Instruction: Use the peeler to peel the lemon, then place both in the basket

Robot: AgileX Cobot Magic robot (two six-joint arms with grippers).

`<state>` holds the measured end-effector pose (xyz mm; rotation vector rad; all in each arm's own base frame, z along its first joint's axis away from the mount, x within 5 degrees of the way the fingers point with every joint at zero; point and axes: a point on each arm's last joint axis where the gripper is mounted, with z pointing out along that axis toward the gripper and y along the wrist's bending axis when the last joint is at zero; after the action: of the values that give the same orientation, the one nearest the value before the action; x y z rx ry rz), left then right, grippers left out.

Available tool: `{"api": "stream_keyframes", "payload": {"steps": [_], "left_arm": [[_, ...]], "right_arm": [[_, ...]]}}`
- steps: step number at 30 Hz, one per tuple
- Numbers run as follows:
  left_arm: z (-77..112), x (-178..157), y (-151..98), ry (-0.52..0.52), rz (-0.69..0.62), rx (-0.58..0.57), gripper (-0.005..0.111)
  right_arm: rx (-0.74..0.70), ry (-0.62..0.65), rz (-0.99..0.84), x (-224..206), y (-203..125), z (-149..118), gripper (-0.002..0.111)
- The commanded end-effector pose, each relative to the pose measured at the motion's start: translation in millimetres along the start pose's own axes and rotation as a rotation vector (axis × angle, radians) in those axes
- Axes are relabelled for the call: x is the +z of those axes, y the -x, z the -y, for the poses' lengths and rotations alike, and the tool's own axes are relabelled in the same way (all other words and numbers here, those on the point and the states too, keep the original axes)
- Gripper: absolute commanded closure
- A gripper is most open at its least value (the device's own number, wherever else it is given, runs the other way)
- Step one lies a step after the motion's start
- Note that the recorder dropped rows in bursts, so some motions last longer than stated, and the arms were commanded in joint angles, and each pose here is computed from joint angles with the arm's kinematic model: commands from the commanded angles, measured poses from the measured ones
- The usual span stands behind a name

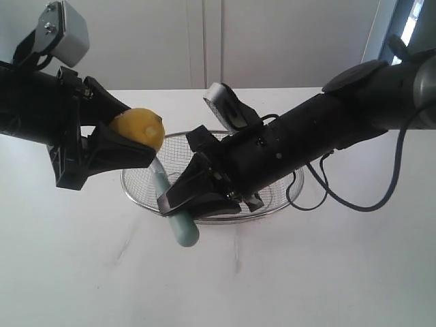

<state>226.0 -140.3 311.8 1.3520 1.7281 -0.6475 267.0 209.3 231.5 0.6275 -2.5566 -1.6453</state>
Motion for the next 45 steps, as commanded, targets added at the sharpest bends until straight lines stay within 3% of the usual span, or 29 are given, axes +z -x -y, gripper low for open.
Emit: {"api": "stream_keyframes", "payload": {"steps": [1, 21, 36, 43, 45], "left_arm": [[1.5, 3, 2, -0.028, 0.019, -0.022, 0.107], [1.2, 3, 2, -0.029, 0.018, -0.023, 0.107], [1.5, 3, 2, -0.032, 0.018, -0.023, 0.107], [2.0, 3, 2, -0.034, 0.019, -0.022, 0.107], [2.0, 3, 2, -0.034, 0.019, -0.022, 0.107]], "right_arm": [[-0.021, 0.021, 0.012, -4, -2, -11, 0.108], [-0.05, 0.014, 0.046, -16, -3, -20, 0.108], [-0.154, -0.045, 0.24, -82, -12, -49, 0.108], [-0.106, -0.219, 0.209, -100, -17, -24, 0.108], [-0.058, -0.206, 0.184, -93, -14, -10, 0.108]]}}
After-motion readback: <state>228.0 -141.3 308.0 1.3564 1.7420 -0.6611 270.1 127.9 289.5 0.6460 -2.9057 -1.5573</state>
